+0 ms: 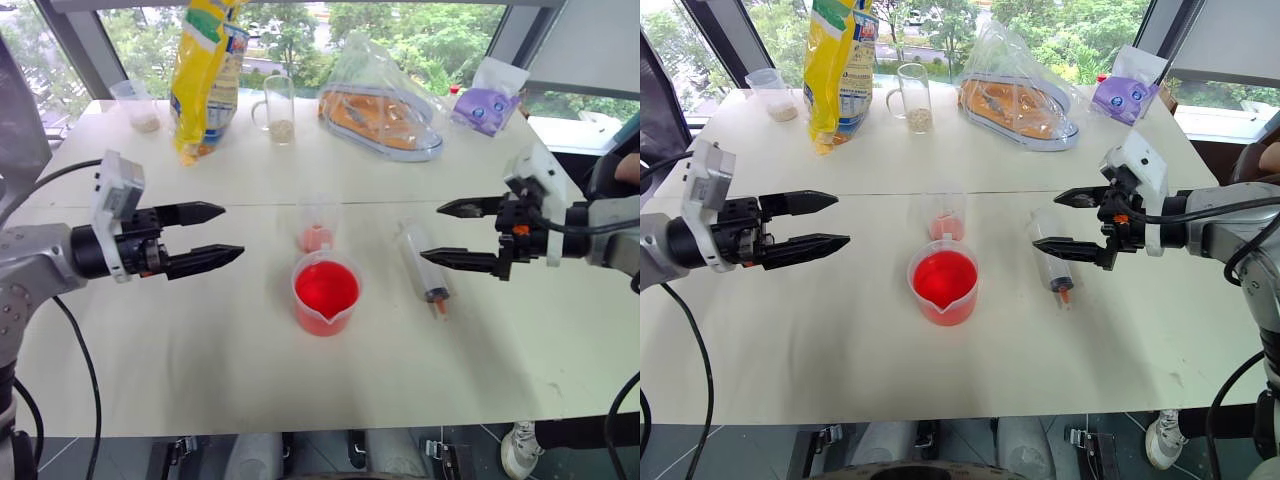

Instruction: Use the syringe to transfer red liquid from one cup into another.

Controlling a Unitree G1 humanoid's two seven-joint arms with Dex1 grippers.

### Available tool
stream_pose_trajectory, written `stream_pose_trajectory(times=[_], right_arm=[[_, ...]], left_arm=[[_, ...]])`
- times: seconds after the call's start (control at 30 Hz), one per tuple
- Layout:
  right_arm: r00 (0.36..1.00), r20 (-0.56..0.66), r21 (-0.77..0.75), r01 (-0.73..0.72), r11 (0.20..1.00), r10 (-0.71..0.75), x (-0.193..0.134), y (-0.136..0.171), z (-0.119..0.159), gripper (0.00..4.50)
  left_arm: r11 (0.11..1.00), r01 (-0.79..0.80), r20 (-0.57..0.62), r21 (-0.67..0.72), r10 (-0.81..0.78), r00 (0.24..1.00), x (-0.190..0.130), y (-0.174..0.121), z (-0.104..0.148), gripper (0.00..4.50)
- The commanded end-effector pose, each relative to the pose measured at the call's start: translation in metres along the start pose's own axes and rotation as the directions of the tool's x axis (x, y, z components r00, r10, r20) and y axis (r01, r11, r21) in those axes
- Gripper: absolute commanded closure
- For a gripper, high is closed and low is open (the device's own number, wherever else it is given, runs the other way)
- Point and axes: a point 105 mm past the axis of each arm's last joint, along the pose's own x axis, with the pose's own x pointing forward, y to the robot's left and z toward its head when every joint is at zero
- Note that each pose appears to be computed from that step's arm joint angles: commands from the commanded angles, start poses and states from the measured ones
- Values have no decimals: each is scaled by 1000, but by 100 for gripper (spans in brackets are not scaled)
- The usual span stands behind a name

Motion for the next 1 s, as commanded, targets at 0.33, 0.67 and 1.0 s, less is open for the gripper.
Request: stream_pose_trajectory(times=[0.33,0.67,1.0], right_arm=[[1000,20,-42,24,999,-23,-6,-3,10,7],[1000,2,-35,27,999,-27,-6,-4,6,7],[974,-200,131,139,982,-112,7,-23,-8,7]], left_arm=[[998,11,53,55,-14,998,-2,-3,19,10],[998,8,59,56,-11,998,1,-2,20,10],[998,32,68,60,-36,997,12,-1,17,10]])
